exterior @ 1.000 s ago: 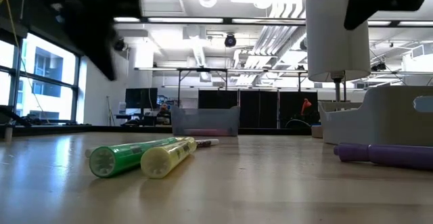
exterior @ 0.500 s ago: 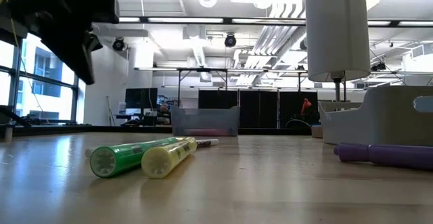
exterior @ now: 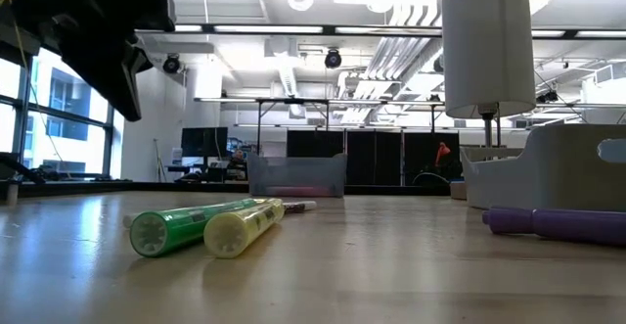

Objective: Pick & Place Markers
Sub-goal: Put the right blue marker pen into the gray bin

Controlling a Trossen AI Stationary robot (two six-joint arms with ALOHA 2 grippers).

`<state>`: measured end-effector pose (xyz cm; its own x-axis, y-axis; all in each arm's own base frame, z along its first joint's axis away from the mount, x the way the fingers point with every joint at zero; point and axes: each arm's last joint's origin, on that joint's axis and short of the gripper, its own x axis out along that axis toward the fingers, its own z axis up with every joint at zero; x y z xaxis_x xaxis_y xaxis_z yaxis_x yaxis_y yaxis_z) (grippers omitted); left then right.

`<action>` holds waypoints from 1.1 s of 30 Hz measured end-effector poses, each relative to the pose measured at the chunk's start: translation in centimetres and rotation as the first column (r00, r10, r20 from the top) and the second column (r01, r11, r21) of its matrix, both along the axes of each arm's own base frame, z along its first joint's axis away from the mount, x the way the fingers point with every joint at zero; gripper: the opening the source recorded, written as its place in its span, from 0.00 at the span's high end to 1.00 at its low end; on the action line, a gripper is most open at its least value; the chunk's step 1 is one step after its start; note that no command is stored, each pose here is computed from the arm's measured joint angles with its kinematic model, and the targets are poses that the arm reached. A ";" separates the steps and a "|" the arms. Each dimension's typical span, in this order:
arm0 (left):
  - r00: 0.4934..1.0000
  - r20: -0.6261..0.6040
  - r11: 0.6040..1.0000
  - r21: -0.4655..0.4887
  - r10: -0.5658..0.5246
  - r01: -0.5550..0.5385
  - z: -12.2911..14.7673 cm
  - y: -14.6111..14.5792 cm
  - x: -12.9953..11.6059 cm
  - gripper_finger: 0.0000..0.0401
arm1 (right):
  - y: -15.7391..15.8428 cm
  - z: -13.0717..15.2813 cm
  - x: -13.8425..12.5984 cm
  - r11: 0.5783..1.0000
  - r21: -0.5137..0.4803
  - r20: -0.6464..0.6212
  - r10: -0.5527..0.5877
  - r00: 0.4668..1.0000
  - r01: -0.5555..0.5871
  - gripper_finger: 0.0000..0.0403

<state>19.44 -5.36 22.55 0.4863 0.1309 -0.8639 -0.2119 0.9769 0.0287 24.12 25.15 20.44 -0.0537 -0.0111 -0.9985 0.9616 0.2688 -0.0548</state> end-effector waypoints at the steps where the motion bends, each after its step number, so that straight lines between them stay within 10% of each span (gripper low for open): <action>1: 1.000 0.001 1.000 0.000 0.000 0.000 0.0 0.0 0.0 1.00 | -0.1 -0.5 0.1 1.000 0.005 0.011 0.007 1.000 -0.007 0.72; 19: 1.000 0.003 0.999 -0.034 0.013 -0.013 0.0 -0.1 0.1 1.00 | -1.6 -7.6 -1.3 0.992 0.130 0.021 0.001 1.000 -0.003 0.95; 33: 0.999 0.037 0.998 -0.051 -0.034 0.036 0.2 -0.3 0.4 1.00 | -0.7 2.7 -2.0 0.984 0.056 0.076 0.163 0.984 -0.167 0.95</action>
<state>19.86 -5.64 22.76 0.5205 0.0690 -0.8511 -0.1779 0.9836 -0.0291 22.12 24.49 23.17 0.0142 0.0477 -0.9988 0.9048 0.4246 0.0332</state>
